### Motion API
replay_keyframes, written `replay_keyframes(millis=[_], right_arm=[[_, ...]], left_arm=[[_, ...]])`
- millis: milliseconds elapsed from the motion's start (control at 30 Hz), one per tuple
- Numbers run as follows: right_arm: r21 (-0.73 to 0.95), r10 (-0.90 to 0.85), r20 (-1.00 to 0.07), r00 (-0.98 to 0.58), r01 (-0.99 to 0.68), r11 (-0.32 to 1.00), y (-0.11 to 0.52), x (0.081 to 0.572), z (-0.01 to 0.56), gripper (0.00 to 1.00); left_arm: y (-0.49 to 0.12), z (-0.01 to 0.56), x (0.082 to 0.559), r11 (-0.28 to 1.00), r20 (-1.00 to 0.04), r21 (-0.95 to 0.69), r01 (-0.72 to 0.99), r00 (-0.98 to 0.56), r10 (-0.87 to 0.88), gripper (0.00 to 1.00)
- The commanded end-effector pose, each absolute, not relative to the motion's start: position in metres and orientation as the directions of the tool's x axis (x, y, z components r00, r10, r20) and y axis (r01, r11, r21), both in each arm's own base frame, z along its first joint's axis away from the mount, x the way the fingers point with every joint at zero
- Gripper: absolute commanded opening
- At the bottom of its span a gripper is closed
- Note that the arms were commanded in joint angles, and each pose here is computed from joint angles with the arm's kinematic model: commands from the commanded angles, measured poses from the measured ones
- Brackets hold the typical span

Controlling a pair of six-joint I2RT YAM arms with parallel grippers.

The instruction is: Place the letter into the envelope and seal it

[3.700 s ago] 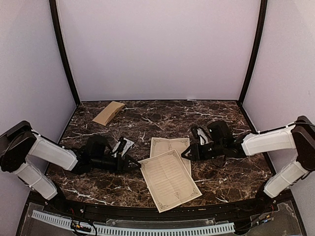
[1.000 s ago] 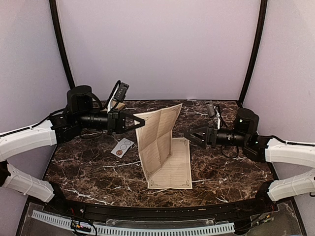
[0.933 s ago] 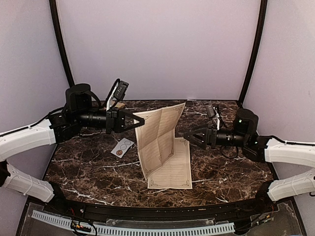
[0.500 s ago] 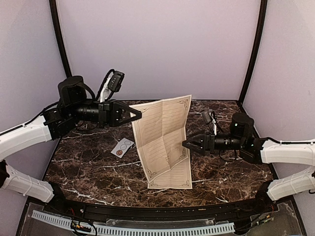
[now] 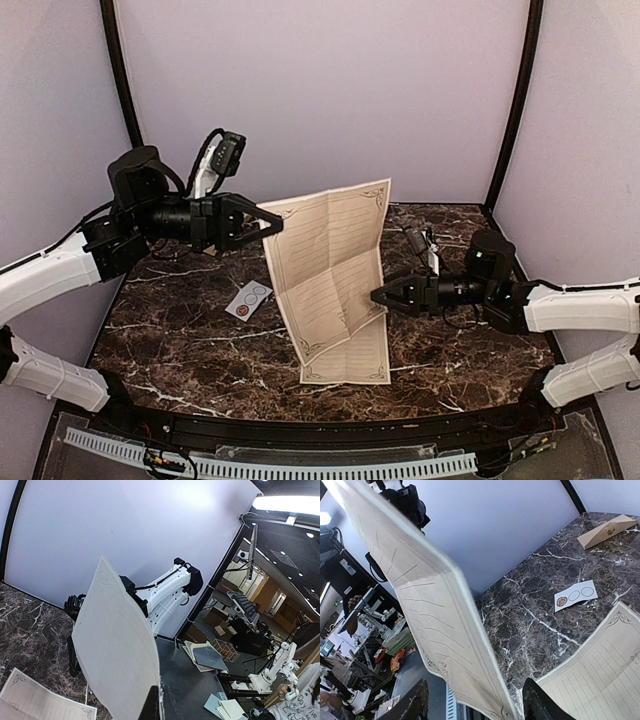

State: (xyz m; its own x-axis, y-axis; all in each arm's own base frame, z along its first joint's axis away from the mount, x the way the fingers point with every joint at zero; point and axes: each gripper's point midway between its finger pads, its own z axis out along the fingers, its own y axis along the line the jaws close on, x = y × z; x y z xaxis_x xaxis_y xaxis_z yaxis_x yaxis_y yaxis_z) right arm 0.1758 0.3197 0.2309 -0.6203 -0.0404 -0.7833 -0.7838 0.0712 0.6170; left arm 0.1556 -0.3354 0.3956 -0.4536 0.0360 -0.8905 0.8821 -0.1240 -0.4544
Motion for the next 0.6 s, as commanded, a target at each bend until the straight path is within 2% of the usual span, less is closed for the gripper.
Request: replay_keyframes(millis=[0, 133, 267, 567], right_arm=[[0.583, -0.023, -0.812, -0.583, -0.812, -0.012, 0.322, 0.165, 0.249, 0.54], [0.580, -0.020, -0.815, -0.579, -0.814, -0.029, 0.322, 0.162, 0.254, 0.35], [0.576, -0.022, -0.817, -0.576, -0.816, -0.052, 0.321, 0.158, 0.258, 0.28], [0.583, -0.040, -0.812, -0.582, -0.808, -0.088, 0.323, 0.153, 0.259, 0.30]], left_arm=[[-0.330, 0.417, 0.147, -0.156, -0.913, -0.402, 0.902, -0.407, -0.005, 0.00], [-0.330, 0.415, 0.150, -0.138, -0.914, -0.401, 0.906, -0.405, -0.005, 0.00], [-0.331, 0.412, 0.153, -0.128, -0.914, -0.401, 0.907, -0.405, -0.004, 0.00], [-0.330, 0.419, 0.151, -0.149, -0.919, -0.387, 0.910, -0.394, -0.016, 0.00]])
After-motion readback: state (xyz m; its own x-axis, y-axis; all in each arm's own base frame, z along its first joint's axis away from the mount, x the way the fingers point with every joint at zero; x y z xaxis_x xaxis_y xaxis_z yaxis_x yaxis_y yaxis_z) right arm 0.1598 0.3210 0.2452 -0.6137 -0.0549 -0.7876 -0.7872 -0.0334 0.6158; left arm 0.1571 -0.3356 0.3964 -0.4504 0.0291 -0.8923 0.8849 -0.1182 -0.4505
